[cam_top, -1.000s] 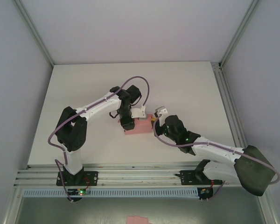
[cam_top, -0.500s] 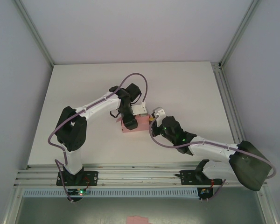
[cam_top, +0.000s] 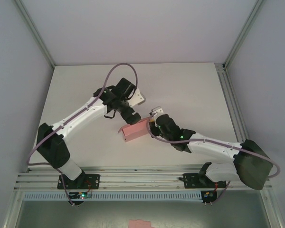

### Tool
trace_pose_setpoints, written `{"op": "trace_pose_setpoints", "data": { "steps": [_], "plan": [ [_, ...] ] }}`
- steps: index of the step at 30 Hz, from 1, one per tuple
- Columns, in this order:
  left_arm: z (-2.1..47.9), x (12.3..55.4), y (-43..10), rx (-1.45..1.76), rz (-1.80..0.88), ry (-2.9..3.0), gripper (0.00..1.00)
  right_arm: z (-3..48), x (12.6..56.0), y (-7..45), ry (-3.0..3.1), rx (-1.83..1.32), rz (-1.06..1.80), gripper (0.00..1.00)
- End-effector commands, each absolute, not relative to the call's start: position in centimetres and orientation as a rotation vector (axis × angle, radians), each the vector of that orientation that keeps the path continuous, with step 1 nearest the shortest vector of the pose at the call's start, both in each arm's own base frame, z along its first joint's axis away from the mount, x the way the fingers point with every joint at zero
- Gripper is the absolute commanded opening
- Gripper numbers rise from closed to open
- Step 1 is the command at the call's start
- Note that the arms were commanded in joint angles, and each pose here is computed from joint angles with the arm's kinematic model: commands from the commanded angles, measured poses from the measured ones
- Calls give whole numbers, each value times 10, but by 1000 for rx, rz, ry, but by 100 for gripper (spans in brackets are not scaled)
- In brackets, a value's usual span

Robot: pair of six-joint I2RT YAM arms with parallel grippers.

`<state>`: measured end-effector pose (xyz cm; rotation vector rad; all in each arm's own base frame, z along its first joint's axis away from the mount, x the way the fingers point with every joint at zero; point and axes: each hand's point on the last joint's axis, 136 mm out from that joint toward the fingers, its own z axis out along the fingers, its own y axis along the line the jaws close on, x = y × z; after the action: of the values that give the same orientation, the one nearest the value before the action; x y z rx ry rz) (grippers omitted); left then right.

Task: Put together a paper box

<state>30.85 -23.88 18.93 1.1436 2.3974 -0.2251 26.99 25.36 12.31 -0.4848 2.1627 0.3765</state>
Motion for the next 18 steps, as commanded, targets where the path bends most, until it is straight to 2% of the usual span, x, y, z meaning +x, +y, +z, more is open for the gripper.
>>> {"op": "trace_pose_setpoints", "data": {
  "steps": [1, 5, 7, 9, 15, 18],
  "plan": [
    [202, 305, -208, 797, -147, 2495, 98, 74, 249, 227, 2407, -523, 174, 0],
    [210, 280, -186, 606, -176, 2509, 97, 79, 253, 231, 2442, -501, 136, 0],
    [204, 266, -177, 523, -201, 2531, 89, 79, 253, 234, 2448, -501, 140, 0],
    [197, 255, -173, 483, -228, 2568, 68, 80, 252, 237, 2450, -507, 146, 0],
    [183, 249, -193, 424, -328, 2648, 55, 85, 250, 246, 2448, -529, 158, 0],
    [174, 246, -192, 398, -270, 2697, 52, 85, 249, 248, 2453, -518, 170, 0]
  ]
}}
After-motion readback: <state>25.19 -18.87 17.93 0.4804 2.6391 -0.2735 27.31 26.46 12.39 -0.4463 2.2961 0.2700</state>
